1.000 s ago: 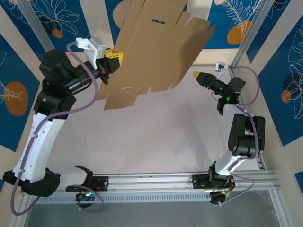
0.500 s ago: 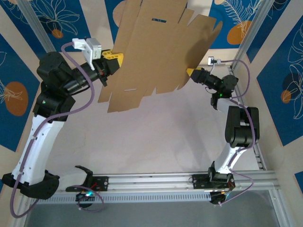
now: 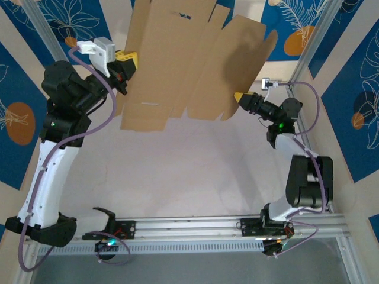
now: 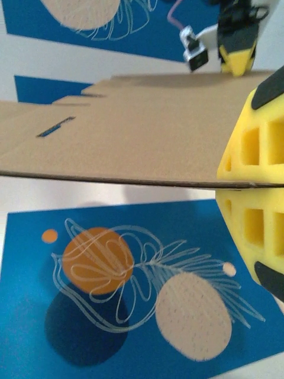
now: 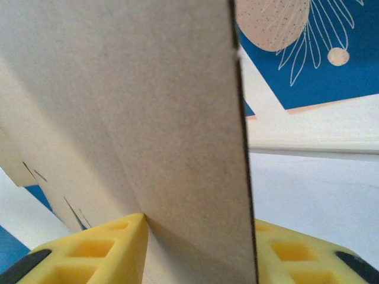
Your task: Fold the paper box
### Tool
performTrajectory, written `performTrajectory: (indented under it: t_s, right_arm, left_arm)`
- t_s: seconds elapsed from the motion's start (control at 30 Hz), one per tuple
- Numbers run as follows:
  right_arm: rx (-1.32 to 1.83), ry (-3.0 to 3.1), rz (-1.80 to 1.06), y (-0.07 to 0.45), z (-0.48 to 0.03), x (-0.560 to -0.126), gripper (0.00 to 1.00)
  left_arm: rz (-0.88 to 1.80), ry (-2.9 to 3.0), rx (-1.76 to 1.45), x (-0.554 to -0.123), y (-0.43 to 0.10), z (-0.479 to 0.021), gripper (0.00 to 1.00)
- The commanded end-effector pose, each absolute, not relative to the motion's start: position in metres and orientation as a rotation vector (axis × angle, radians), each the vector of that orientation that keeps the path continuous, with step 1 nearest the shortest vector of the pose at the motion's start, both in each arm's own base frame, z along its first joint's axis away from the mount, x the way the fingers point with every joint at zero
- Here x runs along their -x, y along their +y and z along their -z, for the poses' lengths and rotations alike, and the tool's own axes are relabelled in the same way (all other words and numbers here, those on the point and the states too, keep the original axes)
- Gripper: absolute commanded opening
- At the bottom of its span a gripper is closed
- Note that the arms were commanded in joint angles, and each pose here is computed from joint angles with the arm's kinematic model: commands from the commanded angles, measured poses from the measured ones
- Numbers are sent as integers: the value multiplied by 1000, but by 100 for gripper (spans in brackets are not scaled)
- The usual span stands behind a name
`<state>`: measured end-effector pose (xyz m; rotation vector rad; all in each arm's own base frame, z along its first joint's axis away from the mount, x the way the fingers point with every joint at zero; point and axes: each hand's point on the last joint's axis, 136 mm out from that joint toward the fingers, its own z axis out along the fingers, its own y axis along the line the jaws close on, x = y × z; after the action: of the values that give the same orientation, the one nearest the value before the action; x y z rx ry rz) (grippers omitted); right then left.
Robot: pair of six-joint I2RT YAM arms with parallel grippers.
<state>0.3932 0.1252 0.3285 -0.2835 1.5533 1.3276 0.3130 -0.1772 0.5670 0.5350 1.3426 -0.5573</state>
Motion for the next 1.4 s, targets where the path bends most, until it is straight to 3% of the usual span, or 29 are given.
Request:
performTrajectory:
  t_s: [0.0, 0.33, 0.57, 0.83, 1.2, 1.37]
  right_arm:
    - [419, 1537, -1248, 156, -348, -363, 38]
    - [355, 1623, -1089, 180, -352, -343, 40]
    - [285, 1715, -1081, 177, -340, -342, 52]
    - [-86, 2047, -1029, 147, -280, -329, 51]
    - [-426, 2385, -1270, 171, -154, -258, 42]
    - [-471, 2538, -1147, 174, -108, -239, 53]
  left_arm:
    - [667, 1435, -601, -323, -202, -528, 0]
    - [828, 1450, -615, -321, -219, -510, 0]
    - [757, 1522, -564, -330, -209, -495, 0]
    - [777, 1760, -470, -342, -205, -445, 0]
    - [743, 2114, -533, -373, -220, -335, 0]
    - [683, 2174, -624, -385, -233, -297, 0]
